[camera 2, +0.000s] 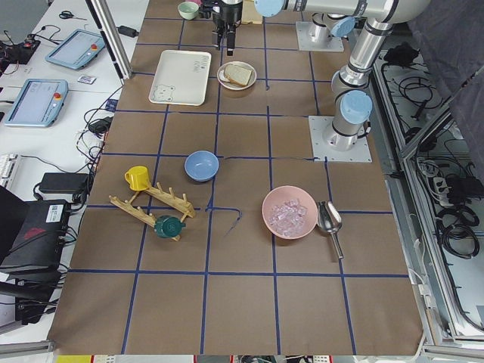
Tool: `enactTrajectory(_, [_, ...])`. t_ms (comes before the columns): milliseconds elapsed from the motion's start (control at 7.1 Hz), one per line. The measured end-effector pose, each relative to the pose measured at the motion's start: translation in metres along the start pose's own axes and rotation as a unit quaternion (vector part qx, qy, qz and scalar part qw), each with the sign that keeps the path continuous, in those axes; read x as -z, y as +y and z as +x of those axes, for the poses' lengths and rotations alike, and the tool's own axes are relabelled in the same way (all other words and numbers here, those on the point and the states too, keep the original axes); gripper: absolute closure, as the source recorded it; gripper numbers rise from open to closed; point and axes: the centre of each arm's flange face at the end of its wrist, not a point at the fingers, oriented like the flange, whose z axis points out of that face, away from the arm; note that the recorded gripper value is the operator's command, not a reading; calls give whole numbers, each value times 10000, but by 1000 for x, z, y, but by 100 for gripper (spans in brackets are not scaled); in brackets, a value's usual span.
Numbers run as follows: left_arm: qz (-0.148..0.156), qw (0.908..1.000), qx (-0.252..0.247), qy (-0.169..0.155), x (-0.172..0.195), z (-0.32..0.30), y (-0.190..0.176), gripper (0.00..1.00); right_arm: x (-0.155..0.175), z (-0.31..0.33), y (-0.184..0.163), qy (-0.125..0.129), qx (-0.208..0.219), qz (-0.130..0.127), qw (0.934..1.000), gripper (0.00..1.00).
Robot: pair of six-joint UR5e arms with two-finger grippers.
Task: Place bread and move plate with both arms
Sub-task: 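Lay the bread on the egg and open the right gripper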
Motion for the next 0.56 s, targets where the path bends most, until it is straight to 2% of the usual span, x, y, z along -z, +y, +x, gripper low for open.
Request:
enactTrajectory(282, [-24,10000,-26,-1,-2,0,0,0,46,52,-43,-29,677,15,9977,0])
enactTrajectory(563, [-272,9994,-227,-12,-27,4,-1,0,113,103,-79,98,1463,-83,9892,0])
